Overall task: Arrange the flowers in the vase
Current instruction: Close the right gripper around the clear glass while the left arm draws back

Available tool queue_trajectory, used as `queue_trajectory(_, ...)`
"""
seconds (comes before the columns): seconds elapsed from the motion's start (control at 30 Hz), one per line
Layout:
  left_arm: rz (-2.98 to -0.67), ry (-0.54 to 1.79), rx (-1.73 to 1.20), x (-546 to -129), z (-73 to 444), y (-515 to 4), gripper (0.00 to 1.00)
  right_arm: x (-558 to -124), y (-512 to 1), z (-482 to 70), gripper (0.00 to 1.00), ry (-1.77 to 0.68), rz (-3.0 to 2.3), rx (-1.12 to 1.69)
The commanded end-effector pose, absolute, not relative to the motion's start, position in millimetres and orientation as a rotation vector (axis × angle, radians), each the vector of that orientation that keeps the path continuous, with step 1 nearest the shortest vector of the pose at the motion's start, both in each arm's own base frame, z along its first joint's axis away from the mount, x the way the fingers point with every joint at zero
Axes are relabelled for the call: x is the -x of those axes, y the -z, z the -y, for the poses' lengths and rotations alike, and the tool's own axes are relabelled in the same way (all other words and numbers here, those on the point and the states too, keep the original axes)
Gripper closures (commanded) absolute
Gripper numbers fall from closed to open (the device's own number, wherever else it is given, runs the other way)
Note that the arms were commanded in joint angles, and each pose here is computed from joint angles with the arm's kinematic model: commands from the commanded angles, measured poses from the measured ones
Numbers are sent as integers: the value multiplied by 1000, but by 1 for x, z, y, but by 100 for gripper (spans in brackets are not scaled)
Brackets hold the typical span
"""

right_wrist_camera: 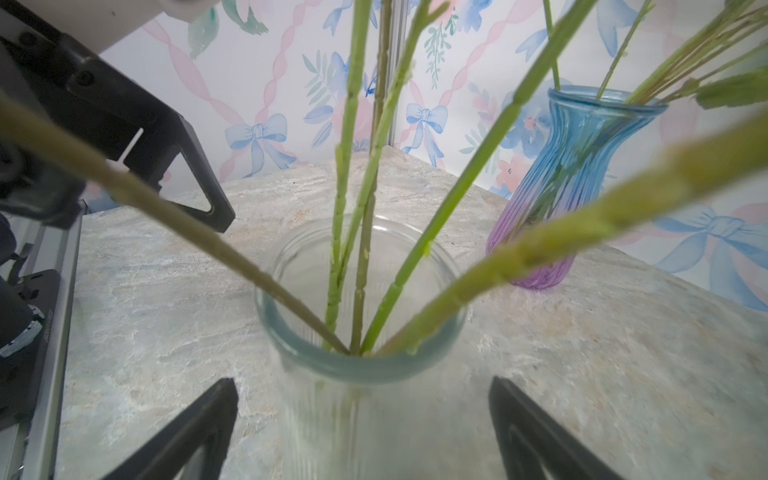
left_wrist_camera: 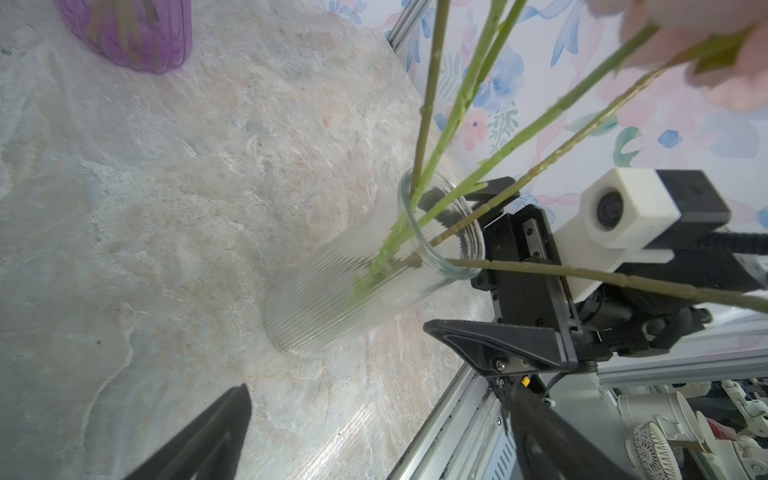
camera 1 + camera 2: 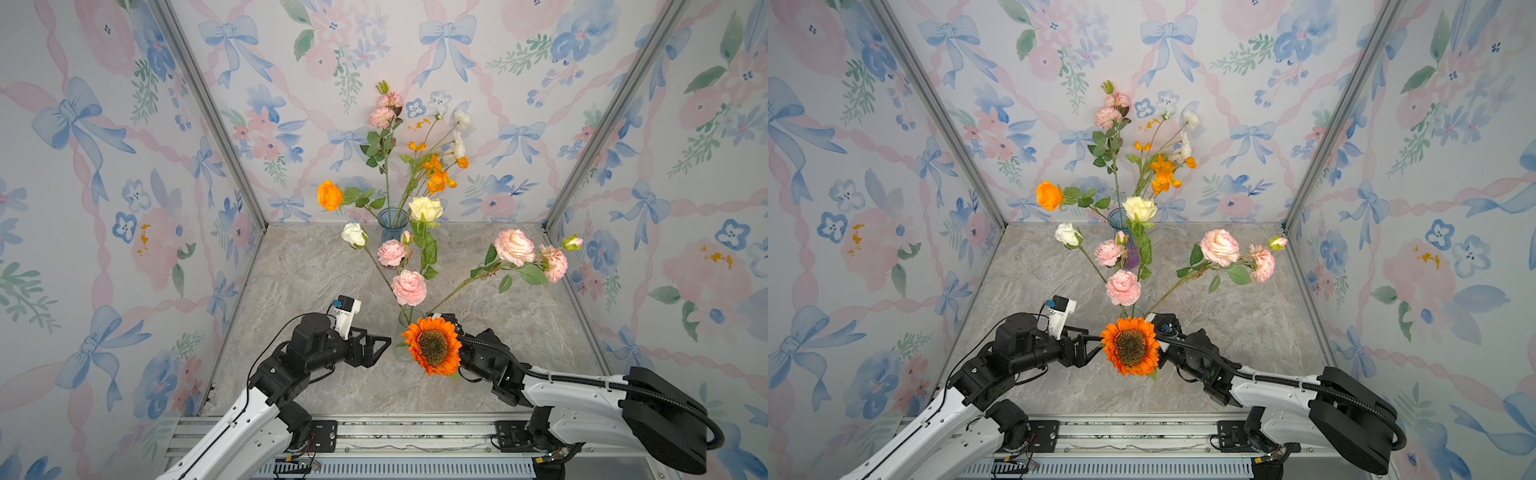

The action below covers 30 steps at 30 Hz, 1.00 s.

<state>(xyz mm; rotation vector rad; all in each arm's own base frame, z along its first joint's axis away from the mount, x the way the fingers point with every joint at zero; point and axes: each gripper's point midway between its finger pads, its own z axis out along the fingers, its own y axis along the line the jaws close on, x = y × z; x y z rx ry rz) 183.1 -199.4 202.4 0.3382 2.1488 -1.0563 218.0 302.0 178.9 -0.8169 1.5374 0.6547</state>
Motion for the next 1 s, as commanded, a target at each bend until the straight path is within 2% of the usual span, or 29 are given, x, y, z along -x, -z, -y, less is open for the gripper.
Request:
queue_trajectory(0.0, -2126, 1126, -378, -176, 205, -202, 2, -226, -212, -312, 3, -727, -1440, 774)
queue_trajectory(0.43, -2114, 1145, -388, -176, 207, -202, 2, -240, -216, -336, 3, -773, -1417, 774)
queue_trajectory(0.53, -2114, 1142, -386, -176, 207, -202, 2, -244, -214, -337, 0, -761, -1427, 768)
queue_trajectory(0.67, -2116, 1141, -382, -176, 206, -201, 2, -246, -212, -339, 7, -747, -1433, 772)
queue_trajectory(0.97, -2118, 1130, -372, -178, 205, -200, 2, -245, -210, -339, 35, -750, -1431, 774)
